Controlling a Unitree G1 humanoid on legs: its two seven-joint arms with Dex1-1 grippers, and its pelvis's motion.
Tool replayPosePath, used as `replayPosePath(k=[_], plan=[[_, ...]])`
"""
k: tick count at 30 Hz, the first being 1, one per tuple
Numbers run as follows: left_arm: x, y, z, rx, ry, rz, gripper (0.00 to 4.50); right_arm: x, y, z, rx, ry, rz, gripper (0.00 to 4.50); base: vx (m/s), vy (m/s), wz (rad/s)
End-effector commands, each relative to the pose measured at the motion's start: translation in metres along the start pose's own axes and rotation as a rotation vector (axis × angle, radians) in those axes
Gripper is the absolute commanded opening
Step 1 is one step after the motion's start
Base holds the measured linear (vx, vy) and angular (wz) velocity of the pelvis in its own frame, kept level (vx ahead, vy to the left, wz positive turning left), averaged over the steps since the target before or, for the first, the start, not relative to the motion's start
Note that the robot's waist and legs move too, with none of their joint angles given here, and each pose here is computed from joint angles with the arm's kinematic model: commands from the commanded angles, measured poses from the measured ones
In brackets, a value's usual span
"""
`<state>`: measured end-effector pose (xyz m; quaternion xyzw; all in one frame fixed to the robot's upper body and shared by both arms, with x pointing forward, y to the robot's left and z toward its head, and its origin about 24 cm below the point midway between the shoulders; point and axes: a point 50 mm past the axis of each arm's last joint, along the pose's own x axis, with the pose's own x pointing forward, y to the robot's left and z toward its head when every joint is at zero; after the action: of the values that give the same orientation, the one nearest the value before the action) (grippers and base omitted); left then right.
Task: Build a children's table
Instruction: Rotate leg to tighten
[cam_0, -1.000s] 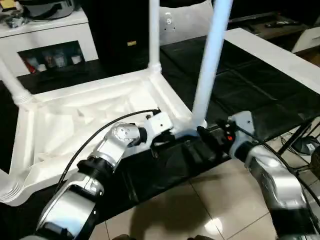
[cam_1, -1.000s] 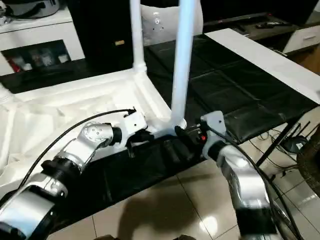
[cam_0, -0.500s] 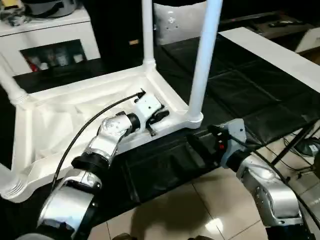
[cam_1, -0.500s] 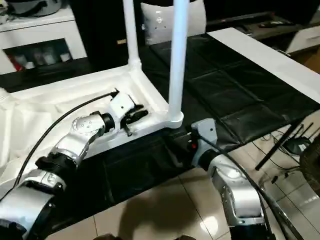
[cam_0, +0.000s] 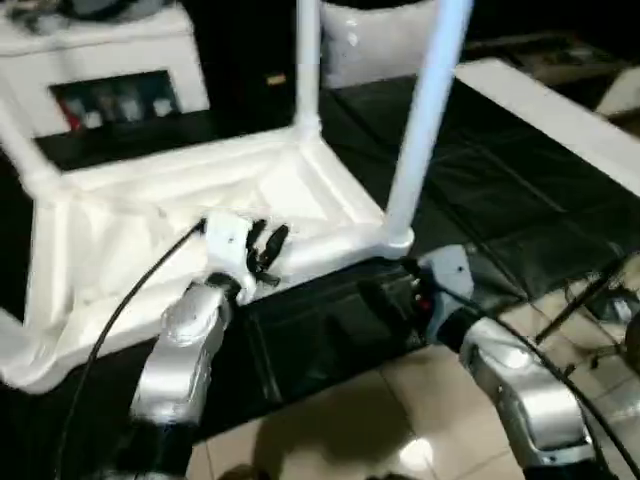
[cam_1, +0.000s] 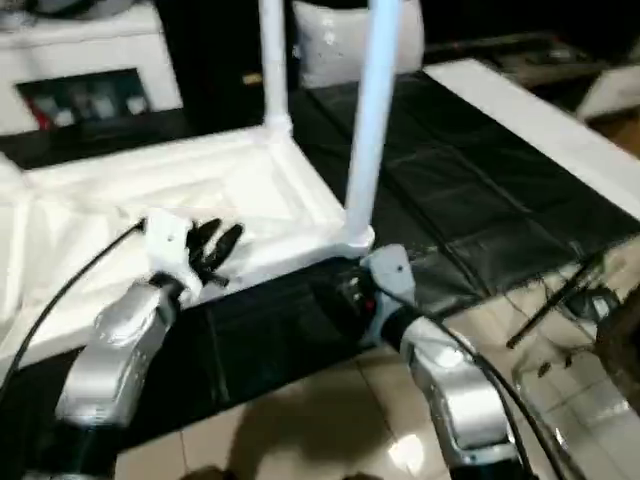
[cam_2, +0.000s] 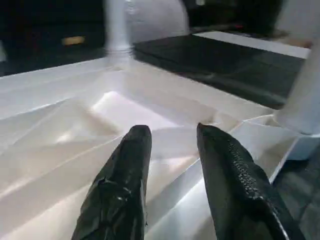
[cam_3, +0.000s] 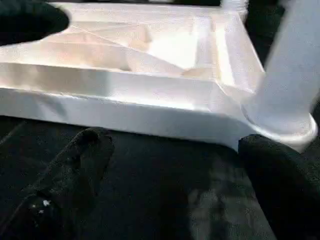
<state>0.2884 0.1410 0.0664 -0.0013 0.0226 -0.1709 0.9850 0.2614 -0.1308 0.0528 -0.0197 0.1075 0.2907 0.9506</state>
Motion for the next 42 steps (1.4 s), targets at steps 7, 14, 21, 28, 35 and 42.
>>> replayPosePath(k=[7,14,21,28,35,42], plan=[[-0.013,0.0,0.003,0.0,0.052,0.076,1.69,0.004,-0.008,-0.017,0.029,0.001,-0.061,4.5,-0.017,-0.062,0.47],[-0.02,-0.001,-0.002,-0.011,0.076,0.086,1.69,0.0,-0.023,-0.024,0.176,-0.039,-0.165,4.5,-0.002,0.12,0.27],[-0.025,0.0,-0.001,-0.025,0.058,0.098,1.69,-0.004,-0.025,-0.018,0.081,-0.04,-0.169,4.5,-0.065,0.039,-0.1],[-0.026,0.002,-0.003,0.028,0.079,0.116,1.69,-0.009,-0.027,-0.015,0.035,-0.033,-0.26,4.5,-0.008,-0.002,-0.02],[-0.024,-0.002,-0.004,-0.006,0.072,0.114,1.69,-0.009,-0.027,-0.01,0.045,-0.043,-0.277,4.5,0.023,-0.057,0.1],[-0.031,0.005,-0.009,-0.005,0.112,0.154,1.69,-0.01,-0.027,-0.012,0.039,0.017,-0.331,4.5,0.026,-0.165,-0.05]])
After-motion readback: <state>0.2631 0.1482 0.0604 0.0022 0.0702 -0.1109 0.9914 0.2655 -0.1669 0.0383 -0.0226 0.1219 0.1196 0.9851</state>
